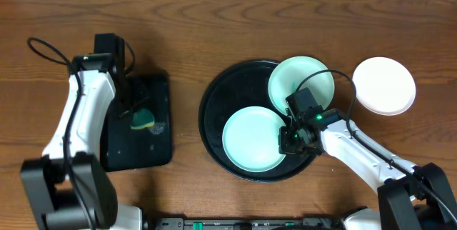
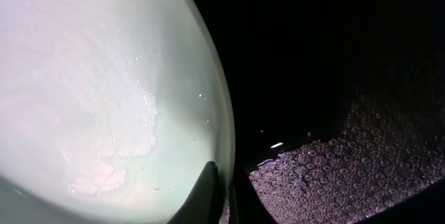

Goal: Clean dirty plates on tray and stack at the side
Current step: 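Return the sponge to the black tray and release with left gripper, then lift the green plate with the right gripper off the round tray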

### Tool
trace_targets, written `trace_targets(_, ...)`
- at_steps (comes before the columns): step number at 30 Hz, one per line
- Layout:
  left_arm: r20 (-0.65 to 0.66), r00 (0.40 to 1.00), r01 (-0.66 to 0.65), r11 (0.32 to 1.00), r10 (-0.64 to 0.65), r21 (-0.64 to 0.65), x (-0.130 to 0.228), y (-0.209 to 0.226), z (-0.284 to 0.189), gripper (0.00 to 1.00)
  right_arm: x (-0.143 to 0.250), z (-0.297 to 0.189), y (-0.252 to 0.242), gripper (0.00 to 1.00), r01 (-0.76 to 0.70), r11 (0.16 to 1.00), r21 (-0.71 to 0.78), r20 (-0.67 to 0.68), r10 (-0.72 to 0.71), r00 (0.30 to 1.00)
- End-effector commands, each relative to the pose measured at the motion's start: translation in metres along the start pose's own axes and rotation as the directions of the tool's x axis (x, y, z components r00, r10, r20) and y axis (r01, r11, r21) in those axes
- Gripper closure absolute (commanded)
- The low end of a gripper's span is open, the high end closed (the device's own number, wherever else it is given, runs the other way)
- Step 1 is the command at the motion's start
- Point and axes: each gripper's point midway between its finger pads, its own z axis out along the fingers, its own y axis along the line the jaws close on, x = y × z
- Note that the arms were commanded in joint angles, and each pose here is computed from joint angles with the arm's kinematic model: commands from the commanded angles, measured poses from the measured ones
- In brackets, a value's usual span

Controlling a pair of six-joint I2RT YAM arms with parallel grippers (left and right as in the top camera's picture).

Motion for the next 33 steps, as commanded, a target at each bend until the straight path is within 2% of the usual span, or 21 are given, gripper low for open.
trace_targets(1,-0.078,0.997,-0.021,0.998,0.017,-0.051,0.002,0.008,0.025,0.93,0.006,0.003,0.006,0.99,0.028,0.999,-0.025,-0.028,-0.028,0.999)
trace_targets(5,-0.109,0.994,-0.023,0.998,0.016,-0.066,-0.001,0.008,0.047,0.91,0.007,0.003,0.006,0.99,0.027,0.999,-0.026,-0.033,-0.028,0.999)
trace_targets(7,-0.103,0.995,-0.023,0.998,0.016,-0.063,-0.004,0.006,0.05,0.64,0.007,0.003,0.006,0.98,0.027,0.999,-0.026,-0.032,-0.028,0.999)
trace_targets(9,-0.099,0.995,-0.023,0.998,0.016,-0.061,-0.005,0.006,0.05,0.48,0.007,0.003,0.006,0.99,0.027,0.999,-0.027,-0.032,-0.028,0.999)
trace_targets(10,-0.099,0.995,-0.023,0.998,0.017,-0.058,-0.004,0.005,0.05,0.43,0.007,0.003,0.006,0.99,0.028,0.999,-0.027,-0.031,-0.028,0.999)
trace_targets(16,-0.063,0.997,-0.038,0.999,0.036,-0.023,-0.003,0.002,0.029,0.38,0.006,0.003,0.007,0.99,0.028,0.999,-0.029,-0.026,-0.029,0.999)
trace_targets(21,0.102,0.993,-0.062,0.994,0.053,0.085,0.002,-0.006,-0.039,0.27,0.004,0.003,0.013,0.98,0.032,0.998,-0.061,-0.021,-0.034,0.999)
trace_targets(24,0.196,0.979,-0.086,0.988,0.059,0.129,0.015,-0.004,-0.079,0.21,0.004,0.001,0.029,0.99,0.039,0.988,-0.147,-0.03,-0.044,0.999)
trace_targets(26,0.248,0.967,-0.101,0.983,0.061,0.152,0.025,-0.001,-0.1,0.2,0.006,-0.003,0.047,0.98,0.042,0.969,-0.245,-0.047,-0.055,0.997)
trace_targets(33,0.347,0.936,-0.124,0.973,0.049,0.196,0.051,0.012,-0.14,0.2,0.018,-0.018,0.085,0.98,-0.098,0.891,-0.444,-0.174,0.022,0.984)
